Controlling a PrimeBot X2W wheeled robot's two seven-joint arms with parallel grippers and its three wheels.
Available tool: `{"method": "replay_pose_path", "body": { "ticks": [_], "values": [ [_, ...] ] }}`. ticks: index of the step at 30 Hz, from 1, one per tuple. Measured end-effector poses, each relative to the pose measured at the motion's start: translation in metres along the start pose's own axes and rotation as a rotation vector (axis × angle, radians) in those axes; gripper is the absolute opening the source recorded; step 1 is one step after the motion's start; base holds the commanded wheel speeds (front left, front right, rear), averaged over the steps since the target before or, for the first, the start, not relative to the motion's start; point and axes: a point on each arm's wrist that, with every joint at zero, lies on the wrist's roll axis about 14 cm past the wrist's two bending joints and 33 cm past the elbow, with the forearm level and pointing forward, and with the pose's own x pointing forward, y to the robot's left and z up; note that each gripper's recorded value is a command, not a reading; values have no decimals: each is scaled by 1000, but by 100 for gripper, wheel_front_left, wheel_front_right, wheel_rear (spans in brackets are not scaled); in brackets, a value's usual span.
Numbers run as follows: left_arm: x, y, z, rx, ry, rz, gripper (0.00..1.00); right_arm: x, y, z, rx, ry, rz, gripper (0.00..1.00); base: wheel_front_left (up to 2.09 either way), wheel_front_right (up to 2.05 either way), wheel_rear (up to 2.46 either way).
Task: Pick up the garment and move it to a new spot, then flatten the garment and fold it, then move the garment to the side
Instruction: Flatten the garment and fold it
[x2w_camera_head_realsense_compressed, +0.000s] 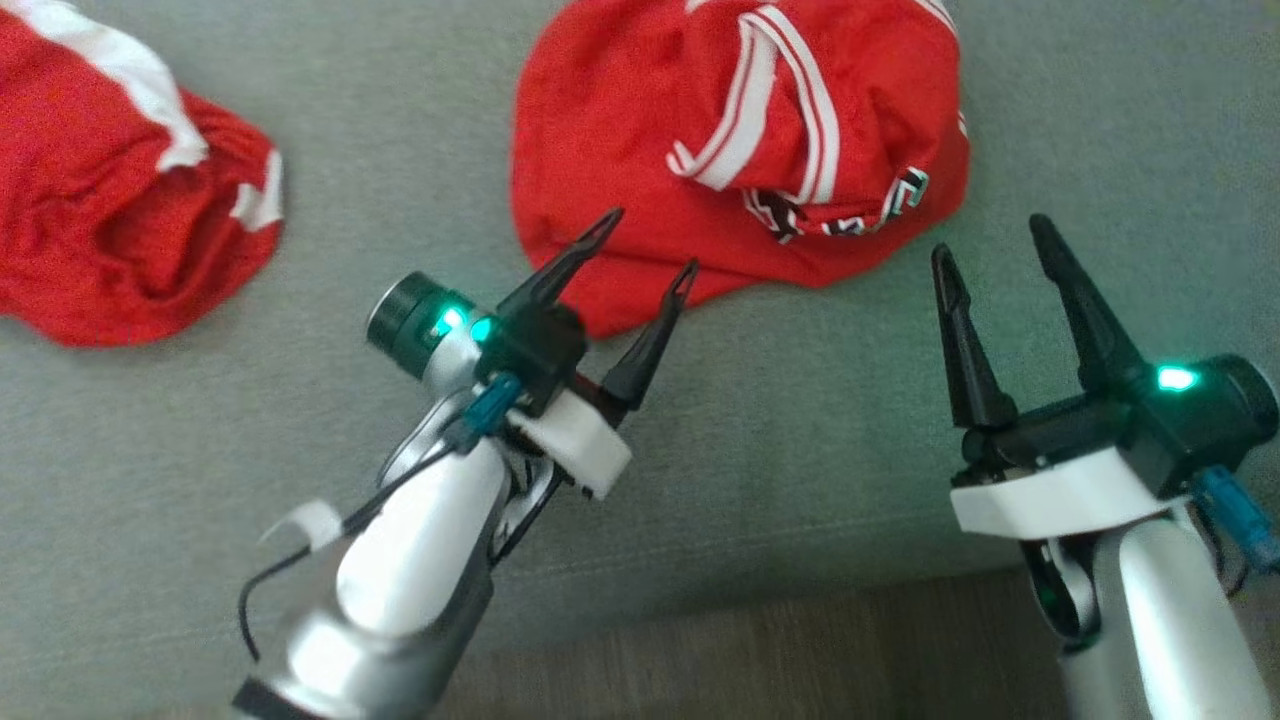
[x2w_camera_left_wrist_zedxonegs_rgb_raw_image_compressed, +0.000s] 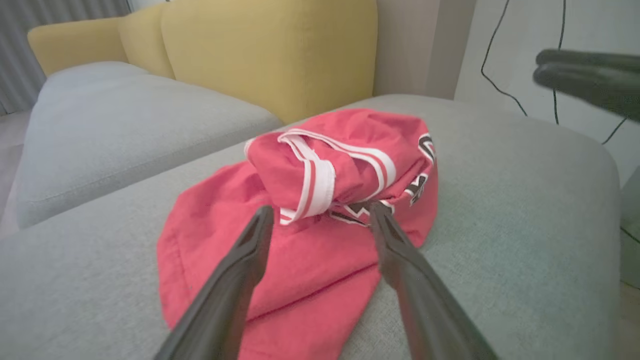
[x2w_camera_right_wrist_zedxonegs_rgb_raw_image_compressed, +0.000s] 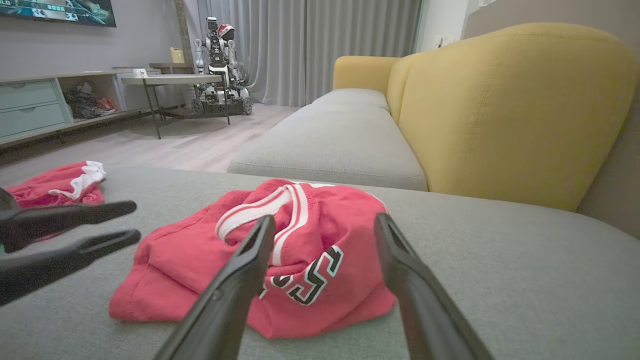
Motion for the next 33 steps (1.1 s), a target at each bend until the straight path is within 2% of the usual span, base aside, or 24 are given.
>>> {"method": "replay_pose_path", "body": {
  "ticks": [5,14,15,16,22,28,30,33],
  "values": [
    [29,-9,-23,28,49,-90,100,4,-15,-7,-6,14,-37,100,0,0,0],
    [60,-1,-47,42,83,-125,100,7,-32,-20,-5,39,-84,100,0,0,0],
    [62,-2,-49,45,86,-132,77,8,-34,-19,-4,37,-87,100,0,0,0],
    [63,-4,-49,44,85,-138,0,8,-35,-19,-4,34,-89,100,0,0,0],
    [71,-16,-34,69,41,-194,0,4,-40,-13,2,23,-107,100,0,0,0],
    [84,-41,6,-21,-49,-258,0,-5,-46,3,25,-7,-130,100,0,0,0],
    [93,-53,33,-66,-100,-301,0,-10,-46,11,37,-23,-135,100,0,0,0],
    [112,-63,86,-24,-198,-367,0,-20,-50,23,47,-45,-154,100,0,0,0]
  ]
}}
